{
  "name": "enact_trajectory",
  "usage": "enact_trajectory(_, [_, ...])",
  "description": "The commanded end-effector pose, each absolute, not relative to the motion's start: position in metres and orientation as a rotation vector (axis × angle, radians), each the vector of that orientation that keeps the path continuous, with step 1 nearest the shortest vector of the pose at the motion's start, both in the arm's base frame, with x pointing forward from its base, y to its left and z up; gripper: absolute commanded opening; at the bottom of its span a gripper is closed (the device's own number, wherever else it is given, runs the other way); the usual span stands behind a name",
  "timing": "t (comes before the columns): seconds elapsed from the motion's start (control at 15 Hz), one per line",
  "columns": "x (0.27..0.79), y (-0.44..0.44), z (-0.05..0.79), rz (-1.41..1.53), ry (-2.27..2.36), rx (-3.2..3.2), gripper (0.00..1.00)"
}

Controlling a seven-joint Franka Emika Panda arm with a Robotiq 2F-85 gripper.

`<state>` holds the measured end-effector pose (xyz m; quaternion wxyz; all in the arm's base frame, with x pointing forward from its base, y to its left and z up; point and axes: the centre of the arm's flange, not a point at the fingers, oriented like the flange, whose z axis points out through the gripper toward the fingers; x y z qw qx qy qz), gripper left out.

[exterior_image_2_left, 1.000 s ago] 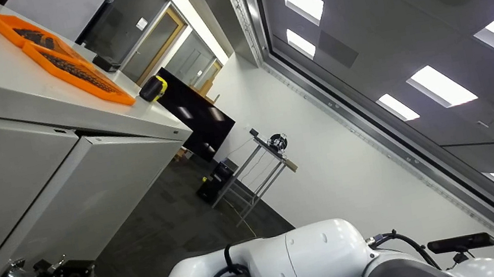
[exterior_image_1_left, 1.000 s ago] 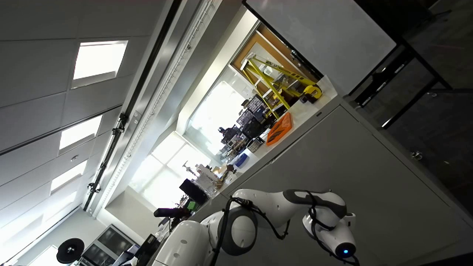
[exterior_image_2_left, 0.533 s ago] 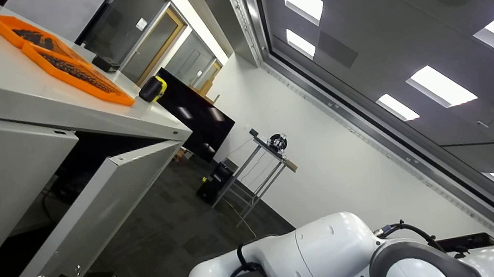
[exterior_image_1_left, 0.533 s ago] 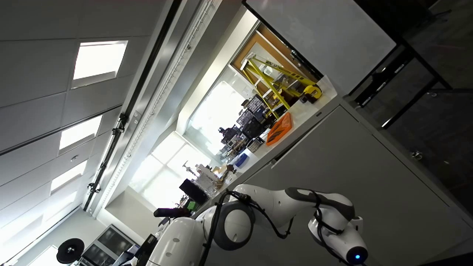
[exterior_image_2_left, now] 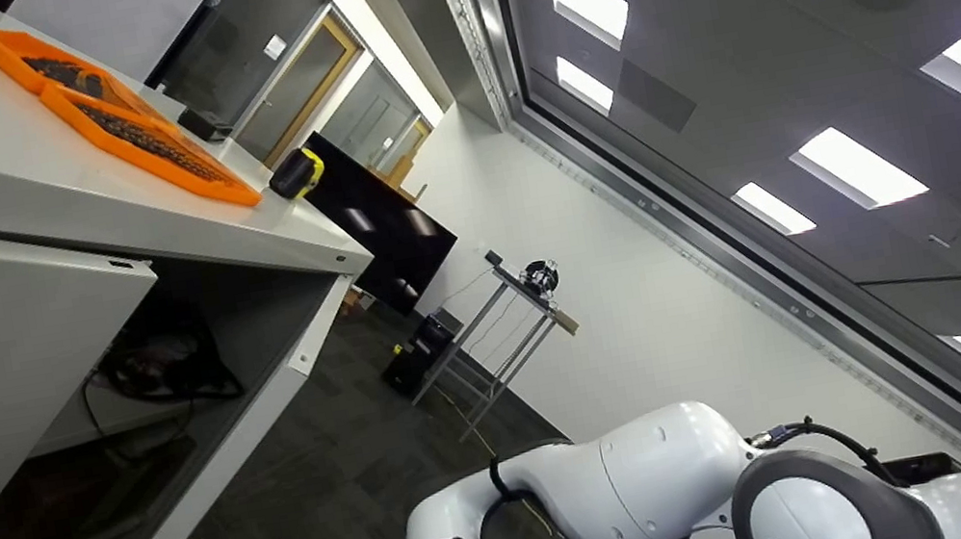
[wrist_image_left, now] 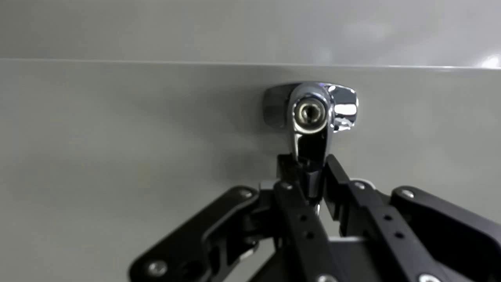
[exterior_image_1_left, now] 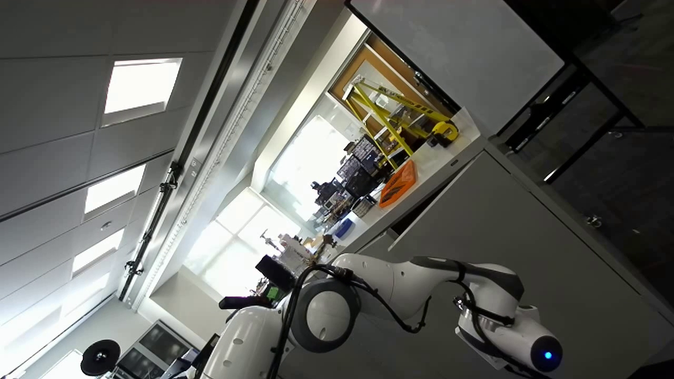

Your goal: Open the drawer door on the right

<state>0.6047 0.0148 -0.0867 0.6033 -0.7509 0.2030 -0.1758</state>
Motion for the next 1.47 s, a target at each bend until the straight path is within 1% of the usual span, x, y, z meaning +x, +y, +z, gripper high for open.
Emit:
enact_trajectory(0.0, [0.596,-0.015,-0.060,-0.348,0.425,-1.736,0.06])
enact_trajectory(0.47, [0.588,-0.054,-0.053,-0.325,0.379,-1.775,0.06])
enact_trajectory(0.53, [0.586,-0.058,-0.051,-0.330,0.379,-1.783,0.19])
enact_trajectory(0.6, [0.584,-0.063,-0.050,-0.337,0.380,-1.786,0.47])
enact_trajectory(0.67, [0.582,-0.069,-0.049,-0.347,0.386,-1.790,0.47])
enact_trajectory(0.93, [0.575,-0.093,-0.032,-0.413,0.409,-1.779,0.77])
enact_trajectory(1.13, [0.554,-0.101,-0.016,-0.455,0.440,-1.802,1.00])
enact_trajectory(1.4, [0.514,-0.103,0.004,-0.540,0.497,-1.851,1.00])
